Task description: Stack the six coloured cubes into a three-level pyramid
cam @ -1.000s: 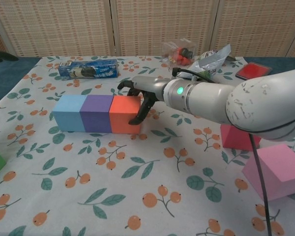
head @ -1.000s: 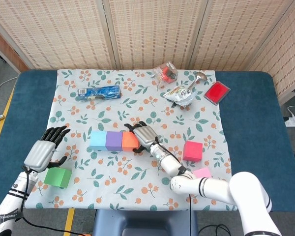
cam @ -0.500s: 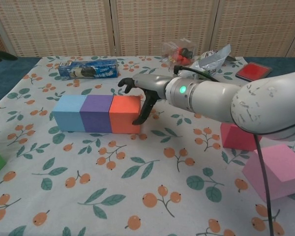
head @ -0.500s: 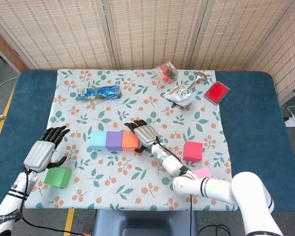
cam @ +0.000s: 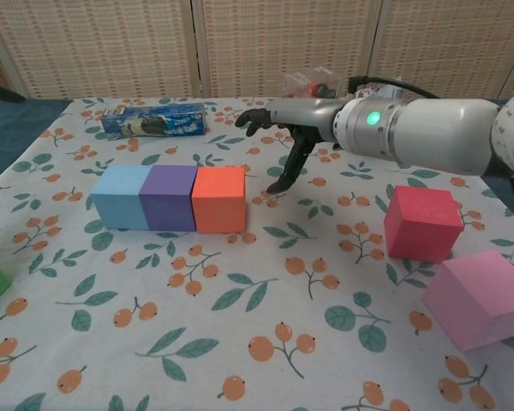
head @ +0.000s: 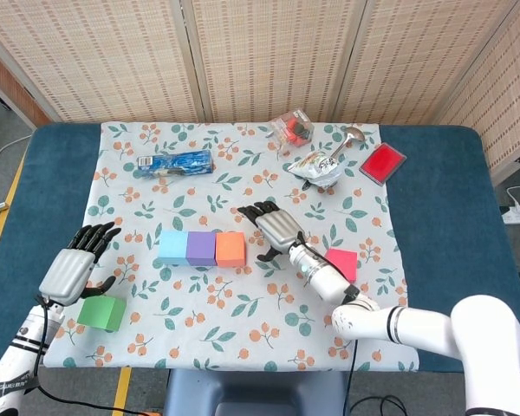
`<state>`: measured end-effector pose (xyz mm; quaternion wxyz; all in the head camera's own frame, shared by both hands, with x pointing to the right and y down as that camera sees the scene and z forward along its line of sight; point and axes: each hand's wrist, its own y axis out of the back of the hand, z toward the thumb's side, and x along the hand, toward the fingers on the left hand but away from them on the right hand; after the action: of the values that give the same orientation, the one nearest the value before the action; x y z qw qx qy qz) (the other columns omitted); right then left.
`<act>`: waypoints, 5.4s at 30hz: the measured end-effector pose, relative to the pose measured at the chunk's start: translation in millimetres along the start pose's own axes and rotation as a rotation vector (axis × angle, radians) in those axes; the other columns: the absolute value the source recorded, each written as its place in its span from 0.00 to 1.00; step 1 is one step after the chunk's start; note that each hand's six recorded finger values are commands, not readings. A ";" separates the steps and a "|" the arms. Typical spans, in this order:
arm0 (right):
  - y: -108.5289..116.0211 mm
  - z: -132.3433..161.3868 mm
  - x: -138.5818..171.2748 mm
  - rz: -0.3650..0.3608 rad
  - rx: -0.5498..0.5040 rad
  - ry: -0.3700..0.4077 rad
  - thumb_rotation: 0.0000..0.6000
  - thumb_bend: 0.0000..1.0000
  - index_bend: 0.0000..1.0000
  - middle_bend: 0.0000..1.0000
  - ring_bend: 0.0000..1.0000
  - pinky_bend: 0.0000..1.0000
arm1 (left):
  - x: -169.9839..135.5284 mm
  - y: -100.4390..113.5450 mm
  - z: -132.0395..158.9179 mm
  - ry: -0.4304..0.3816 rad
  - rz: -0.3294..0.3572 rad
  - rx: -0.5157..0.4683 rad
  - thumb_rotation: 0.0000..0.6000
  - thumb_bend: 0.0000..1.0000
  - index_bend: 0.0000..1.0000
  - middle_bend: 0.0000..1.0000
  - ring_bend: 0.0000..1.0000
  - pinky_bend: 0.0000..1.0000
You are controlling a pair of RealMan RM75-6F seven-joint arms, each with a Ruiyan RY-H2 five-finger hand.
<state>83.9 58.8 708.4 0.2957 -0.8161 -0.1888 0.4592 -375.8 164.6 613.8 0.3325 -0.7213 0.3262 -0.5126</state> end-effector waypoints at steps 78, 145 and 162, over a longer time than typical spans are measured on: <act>-38.7 49.7 -49.6 -0.019 -0.011 0.085 1.00 0.00 0.00 0.00 0.00 0.00 | -3.4 -2.6 -11.2 0.021 -0.007 -0.024 1.00 0.33 0.07 0.02 0.00 0.05; -38.1 50.6 -63.5 -0.016 0.049 0.059 1.00 0.00 0.06 0.11 0.00 0.00 | 0.1 -4.1 -10.3 0.013 -0.018 -0.032 1.00 0.33 0.07 0.02 0.00 0.05; -40.5 52.1 -65.1 -0.023 0.057 0.061 1.00 0.00 0.00 0.07 0.00 0.00 | -1.3 -4.7 -11.6 0.017 -0.020 -0.032 1.00 0.33 0.07 0.02 0.00 0.05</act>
<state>4.6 67.7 755.5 0.3295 -0.8188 -0.1760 0.4360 -386.7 166.6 619.9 0.3132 -0.7254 0.3298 -0.5167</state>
